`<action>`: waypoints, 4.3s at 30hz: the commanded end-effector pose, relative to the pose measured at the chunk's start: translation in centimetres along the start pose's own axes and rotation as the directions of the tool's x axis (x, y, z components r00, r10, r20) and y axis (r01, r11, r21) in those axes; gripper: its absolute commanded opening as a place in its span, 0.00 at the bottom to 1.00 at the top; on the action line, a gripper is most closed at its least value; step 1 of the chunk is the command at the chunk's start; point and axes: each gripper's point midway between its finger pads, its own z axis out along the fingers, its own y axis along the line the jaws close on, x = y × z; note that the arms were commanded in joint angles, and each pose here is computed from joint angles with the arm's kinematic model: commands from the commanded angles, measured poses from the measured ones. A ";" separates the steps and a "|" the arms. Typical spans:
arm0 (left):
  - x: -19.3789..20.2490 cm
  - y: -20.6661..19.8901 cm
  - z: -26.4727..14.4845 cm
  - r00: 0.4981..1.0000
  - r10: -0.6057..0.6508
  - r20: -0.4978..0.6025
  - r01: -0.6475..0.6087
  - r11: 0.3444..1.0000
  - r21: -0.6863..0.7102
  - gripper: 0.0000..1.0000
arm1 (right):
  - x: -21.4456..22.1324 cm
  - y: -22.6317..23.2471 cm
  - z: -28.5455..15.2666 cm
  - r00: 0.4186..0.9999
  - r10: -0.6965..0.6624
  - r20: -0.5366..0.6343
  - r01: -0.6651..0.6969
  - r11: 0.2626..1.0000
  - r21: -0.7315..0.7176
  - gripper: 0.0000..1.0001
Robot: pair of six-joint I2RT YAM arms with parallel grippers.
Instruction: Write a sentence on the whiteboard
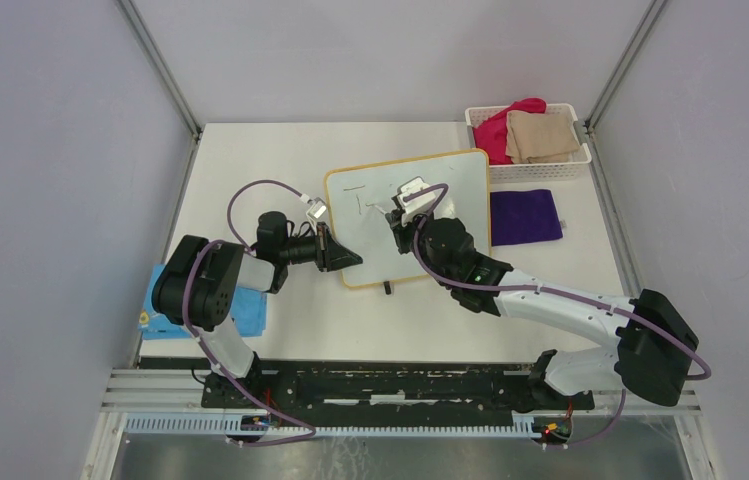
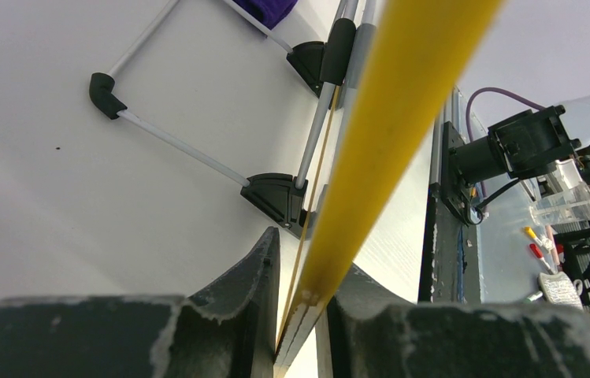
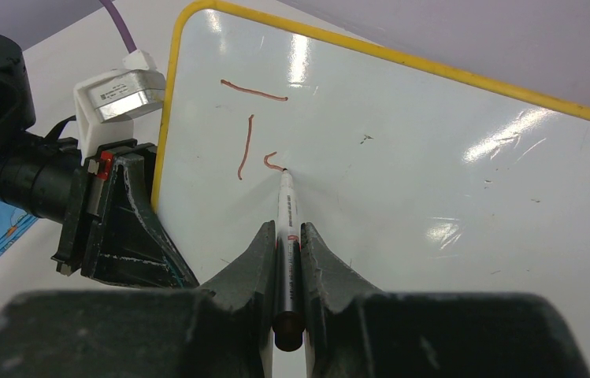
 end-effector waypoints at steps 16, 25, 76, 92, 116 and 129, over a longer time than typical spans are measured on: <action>0.5 1.5 0.1 1.000 0.006 -0.014 -0.007 0.997 -0.074 0.02 | -3.8 -0.1 0.8 0.996 0.019 0.087 -0.020 1.000 0.005 0.00; 0.5 1.4 0.2 1.000 0.006 -0.016 -0.007 0.997 -0.073 0.02 | -3.8 0.6 1.3 0.996 0.023 0.086 -0.021 1.000 -0.021 0.00; 0.6 1.5 0.2 1.000 0.010 -0.025 -0.012 0.997 -0.080 0.02 | -0.9 -2.4 0.2 0.998 0.049 0.040 -0.051 0.997 0.057 0.00; 0.8 1.5 0.2 0.999 0.011 -0.033 -0.014 0.996 -0.083 0.02 | 1.9 -3.6 -1.5 0.998 0.064 -0.003 -0.064 0.993 0.098 0.00; 1.0 1.5 0.3 0.999 0.013 -0.045 -0.017 0.996 -0.084 0.02 | -4.4 -0.4 -0.7 0.984 0.109 0.140 -0.101 0.993 -0.057 0.00; 1.0 1.6 0.3 0.999 0.014 -0.049 -0.018 0.996 -0.085 0.02 | -2.0 -1.7 0.4 0.993 0.083 0.082 -0.085 0.996 0.031 0.00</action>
